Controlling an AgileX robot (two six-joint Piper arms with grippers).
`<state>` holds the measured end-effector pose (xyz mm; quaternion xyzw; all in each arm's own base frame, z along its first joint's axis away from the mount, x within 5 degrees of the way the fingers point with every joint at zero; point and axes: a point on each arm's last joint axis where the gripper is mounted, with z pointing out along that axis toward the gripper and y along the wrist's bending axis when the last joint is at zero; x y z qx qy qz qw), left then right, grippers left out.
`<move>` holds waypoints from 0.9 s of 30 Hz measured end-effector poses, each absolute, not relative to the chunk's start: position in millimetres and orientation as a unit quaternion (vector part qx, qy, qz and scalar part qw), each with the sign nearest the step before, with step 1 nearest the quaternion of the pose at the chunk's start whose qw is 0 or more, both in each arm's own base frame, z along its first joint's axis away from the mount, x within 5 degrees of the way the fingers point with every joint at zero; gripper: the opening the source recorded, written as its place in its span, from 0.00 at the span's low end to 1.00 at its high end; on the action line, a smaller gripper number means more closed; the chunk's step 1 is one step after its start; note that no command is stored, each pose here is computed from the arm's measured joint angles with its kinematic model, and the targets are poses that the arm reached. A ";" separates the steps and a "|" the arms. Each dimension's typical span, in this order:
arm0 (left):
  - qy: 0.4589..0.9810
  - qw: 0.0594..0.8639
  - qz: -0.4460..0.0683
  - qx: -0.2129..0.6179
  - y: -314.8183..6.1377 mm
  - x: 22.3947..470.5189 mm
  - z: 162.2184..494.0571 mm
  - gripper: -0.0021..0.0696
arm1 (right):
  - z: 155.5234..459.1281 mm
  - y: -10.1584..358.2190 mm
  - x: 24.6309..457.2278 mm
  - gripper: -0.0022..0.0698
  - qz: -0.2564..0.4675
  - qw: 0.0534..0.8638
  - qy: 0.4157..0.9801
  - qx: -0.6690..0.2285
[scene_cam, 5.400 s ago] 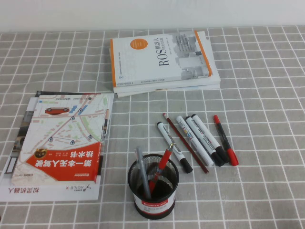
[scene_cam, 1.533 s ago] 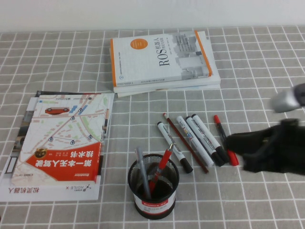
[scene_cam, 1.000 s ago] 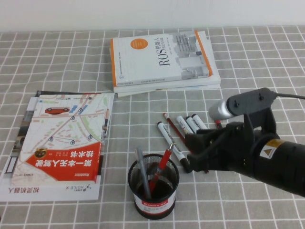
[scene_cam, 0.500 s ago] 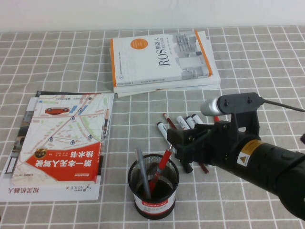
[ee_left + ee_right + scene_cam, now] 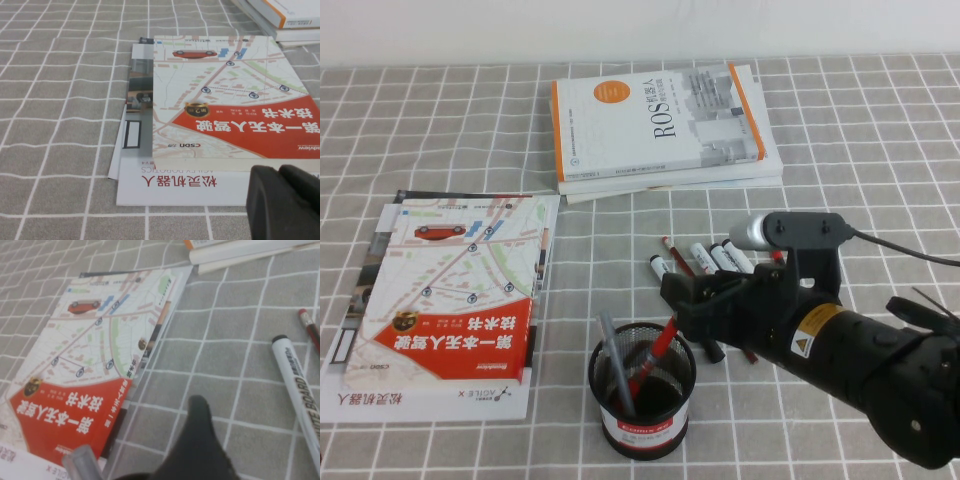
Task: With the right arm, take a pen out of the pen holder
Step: 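Take a marker out of the pen holder and lay it on the table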
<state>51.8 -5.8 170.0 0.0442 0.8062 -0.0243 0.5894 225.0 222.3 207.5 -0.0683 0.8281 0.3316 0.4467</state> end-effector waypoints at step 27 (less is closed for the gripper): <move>0.806 0.589 -0.024 0.044 -5.8 51.8 170.0 0.02 | 211.9 204.7 193.9 0.67 0.367 0.450 0.814 -0.025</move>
